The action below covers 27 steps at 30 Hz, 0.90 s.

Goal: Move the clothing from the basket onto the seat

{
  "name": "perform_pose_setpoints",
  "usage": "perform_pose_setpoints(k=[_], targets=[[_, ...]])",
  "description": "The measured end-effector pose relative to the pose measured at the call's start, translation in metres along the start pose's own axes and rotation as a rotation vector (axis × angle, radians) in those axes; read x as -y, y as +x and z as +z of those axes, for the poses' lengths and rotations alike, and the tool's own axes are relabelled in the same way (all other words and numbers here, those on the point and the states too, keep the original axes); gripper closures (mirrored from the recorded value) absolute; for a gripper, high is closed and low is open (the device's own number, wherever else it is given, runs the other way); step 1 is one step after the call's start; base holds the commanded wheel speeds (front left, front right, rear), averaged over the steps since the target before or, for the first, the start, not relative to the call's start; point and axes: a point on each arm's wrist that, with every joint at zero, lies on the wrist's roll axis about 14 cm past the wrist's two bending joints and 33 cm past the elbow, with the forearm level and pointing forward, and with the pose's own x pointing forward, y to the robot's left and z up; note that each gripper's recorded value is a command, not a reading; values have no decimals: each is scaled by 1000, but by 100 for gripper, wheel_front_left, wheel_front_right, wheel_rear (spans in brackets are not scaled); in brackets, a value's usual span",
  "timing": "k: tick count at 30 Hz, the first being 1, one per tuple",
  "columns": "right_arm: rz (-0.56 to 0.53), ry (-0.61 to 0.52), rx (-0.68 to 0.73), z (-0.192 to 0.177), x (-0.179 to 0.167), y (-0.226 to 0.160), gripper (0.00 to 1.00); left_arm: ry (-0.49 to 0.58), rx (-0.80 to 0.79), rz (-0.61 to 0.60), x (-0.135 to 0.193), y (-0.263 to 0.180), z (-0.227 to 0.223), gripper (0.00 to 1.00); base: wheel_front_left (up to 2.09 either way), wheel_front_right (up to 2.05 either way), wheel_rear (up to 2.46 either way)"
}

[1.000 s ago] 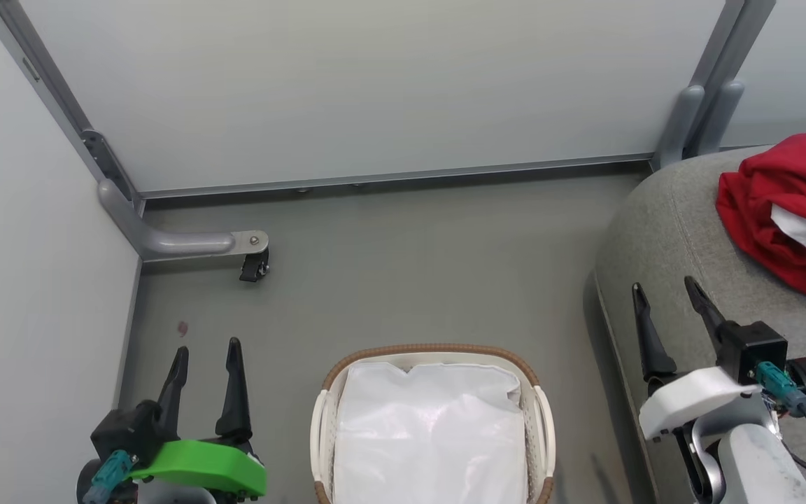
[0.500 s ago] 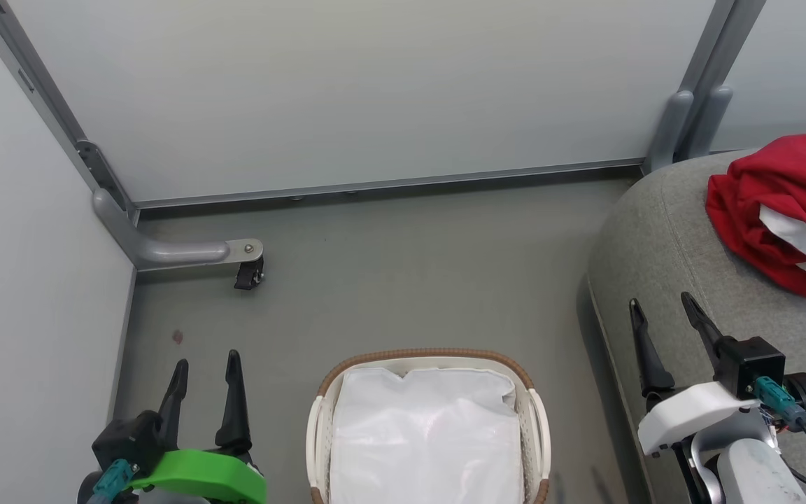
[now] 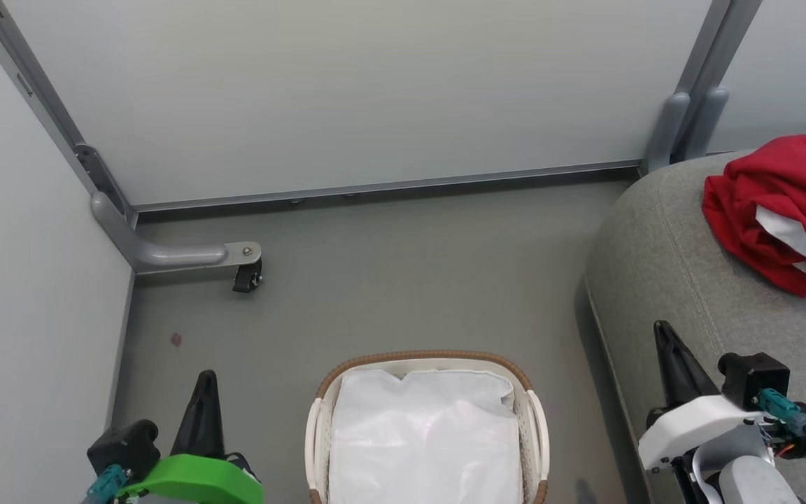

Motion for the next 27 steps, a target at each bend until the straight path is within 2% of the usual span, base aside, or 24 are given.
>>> perform_pose_setpoints(k=[11, 27], targets=[[-50, 230, 9, 5, 8, 0, 100, -187, -6, 51, -10, 2, 4, 100, 0, 0, 0], [-94, 490, 10, 7, 17, -3, 100, -402, -6, 80, -17, 4, 10, 100, 0, 0, 0]])
